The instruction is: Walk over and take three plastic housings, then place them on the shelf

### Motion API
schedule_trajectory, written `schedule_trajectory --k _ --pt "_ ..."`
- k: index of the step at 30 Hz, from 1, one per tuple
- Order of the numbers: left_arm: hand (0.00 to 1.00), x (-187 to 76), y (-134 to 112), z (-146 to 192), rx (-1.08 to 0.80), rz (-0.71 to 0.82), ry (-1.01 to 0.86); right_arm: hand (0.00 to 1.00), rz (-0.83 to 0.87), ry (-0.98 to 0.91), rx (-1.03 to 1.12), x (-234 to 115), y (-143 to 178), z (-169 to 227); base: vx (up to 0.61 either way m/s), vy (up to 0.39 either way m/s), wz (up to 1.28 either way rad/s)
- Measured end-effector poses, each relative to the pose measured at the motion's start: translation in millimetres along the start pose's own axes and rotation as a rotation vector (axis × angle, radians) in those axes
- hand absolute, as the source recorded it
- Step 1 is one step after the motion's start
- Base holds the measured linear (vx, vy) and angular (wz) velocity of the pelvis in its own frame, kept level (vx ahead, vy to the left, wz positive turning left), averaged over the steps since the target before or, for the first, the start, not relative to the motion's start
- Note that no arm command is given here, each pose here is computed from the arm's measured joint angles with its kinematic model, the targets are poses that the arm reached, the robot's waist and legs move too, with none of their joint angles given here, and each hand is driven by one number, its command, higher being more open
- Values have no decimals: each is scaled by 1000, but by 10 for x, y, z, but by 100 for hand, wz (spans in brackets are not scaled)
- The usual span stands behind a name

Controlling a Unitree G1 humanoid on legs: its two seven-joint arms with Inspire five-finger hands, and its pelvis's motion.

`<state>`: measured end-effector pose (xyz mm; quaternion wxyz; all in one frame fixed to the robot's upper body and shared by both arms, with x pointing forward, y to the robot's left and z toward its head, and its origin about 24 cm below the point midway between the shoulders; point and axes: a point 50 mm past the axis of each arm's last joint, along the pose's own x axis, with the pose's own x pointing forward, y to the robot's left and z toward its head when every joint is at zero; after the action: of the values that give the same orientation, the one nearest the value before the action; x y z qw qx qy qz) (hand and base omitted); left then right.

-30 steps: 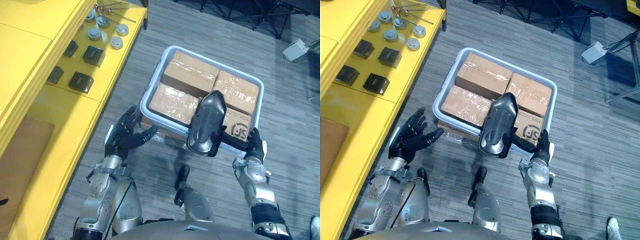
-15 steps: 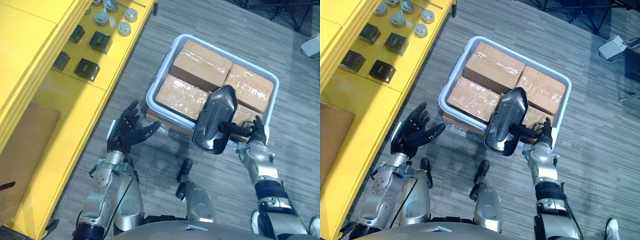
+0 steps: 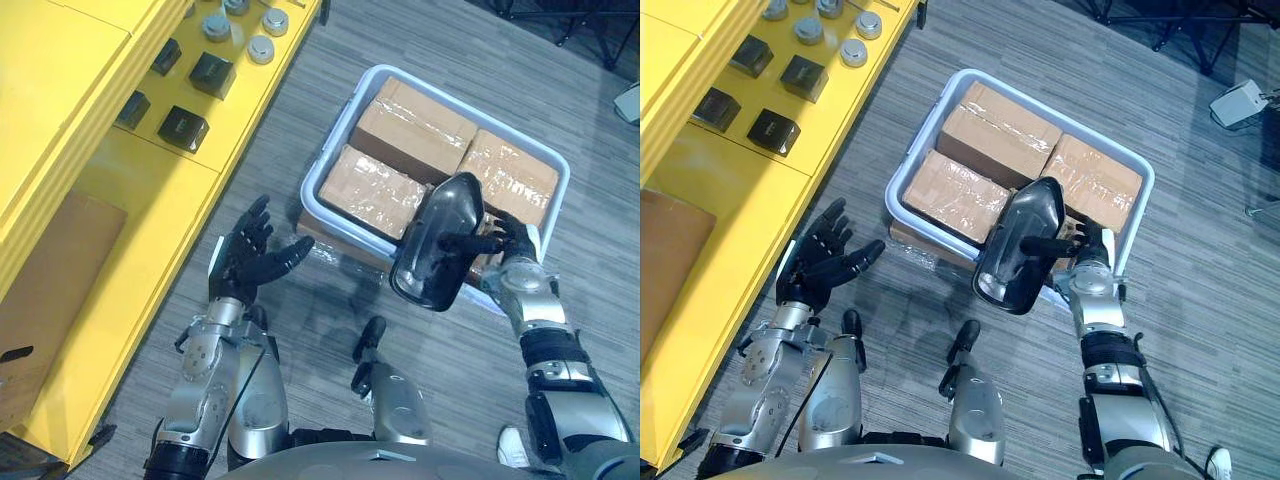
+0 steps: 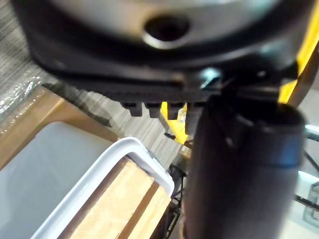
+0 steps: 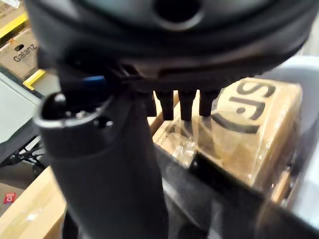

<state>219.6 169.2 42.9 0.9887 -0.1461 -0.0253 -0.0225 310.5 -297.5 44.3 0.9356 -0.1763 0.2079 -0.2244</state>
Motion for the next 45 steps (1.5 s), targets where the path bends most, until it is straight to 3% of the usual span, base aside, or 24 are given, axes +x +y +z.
schedule_trajectory --k 8,21,27,32,38,45 --pt "100 0 7 4 0 3 -2 0 75 54 -153 -16 124 -96 -19 3 1" --pt "100 -12 110 29 -83 95 -20 0 43 48 -122 -22 130 -30 0 0 0" --pt "100 -54 161 17 -94 134 -22 0 -31 33 -82 -26 64 7 -11 3 0" --pt "100 -123 184 1 -108 158 -48 0 -202 -96 -36 -68 -81 237 -3 1 1" --pt "100 21 13 31 -190 -18 -39 0 -380 -337 -39 -152 -307 654 -17 20 -5" --pt "100 339 -394 -26 -194 -321 121 0 -373 -458 -71 -116 -244 1008 -15 17 -5"
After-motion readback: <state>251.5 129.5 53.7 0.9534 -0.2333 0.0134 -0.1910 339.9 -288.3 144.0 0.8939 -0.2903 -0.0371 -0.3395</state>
